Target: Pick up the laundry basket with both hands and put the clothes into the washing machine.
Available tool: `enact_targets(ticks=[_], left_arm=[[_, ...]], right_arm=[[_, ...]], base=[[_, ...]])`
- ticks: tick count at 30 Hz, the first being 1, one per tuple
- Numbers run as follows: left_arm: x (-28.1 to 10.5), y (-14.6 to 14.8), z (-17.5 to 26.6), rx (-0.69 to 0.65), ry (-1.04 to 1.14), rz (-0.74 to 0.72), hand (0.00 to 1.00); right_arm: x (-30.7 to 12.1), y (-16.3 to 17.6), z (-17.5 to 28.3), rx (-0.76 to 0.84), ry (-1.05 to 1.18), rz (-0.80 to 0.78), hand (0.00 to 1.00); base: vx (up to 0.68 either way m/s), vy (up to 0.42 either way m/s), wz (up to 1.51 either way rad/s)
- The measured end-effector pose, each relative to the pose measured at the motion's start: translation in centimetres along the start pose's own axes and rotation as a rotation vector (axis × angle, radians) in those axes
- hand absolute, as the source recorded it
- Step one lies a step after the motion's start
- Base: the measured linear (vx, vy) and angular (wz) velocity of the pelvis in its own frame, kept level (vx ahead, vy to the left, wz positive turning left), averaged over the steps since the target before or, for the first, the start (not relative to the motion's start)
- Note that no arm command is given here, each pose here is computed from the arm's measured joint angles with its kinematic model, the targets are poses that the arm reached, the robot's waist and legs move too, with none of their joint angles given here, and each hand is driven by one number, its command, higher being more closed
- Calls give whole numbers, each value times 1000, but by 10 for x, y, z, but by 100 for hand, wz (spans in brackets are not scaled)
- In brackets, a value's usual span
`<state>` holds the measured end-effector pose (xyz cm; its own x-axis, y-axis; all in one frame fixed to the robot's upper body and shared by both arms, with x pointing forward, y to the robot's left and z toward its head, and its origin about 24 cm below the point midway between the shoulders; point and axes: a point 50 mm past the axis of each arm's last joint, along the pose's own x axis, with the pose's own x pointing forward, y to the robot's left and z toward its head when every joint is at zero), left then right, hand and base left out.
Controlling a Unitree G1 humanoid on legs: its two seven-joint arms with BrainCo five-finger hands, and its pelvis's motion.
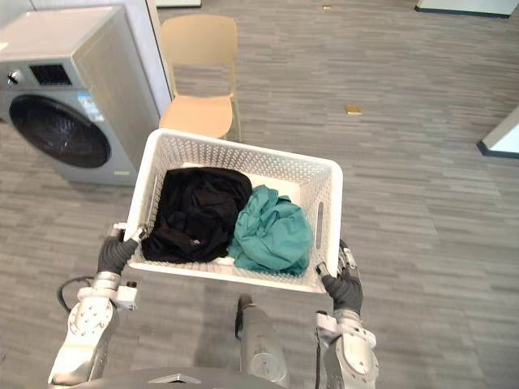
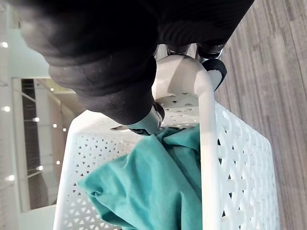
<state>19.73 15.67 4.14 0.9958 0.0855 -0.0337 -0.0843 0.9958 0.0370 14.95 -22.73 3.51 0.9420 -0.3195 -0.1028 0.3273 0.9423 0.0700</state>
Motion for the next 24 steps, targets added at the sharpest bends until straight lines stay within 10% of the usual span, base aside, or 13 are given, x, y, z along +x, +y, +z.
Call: enact_targets(ticks=[24], left_arm=[[-29,34,-3,7,40,173,100]], right_arm=[[16,33,-19,90,53,123,100]], base=[[661,90,-20]])
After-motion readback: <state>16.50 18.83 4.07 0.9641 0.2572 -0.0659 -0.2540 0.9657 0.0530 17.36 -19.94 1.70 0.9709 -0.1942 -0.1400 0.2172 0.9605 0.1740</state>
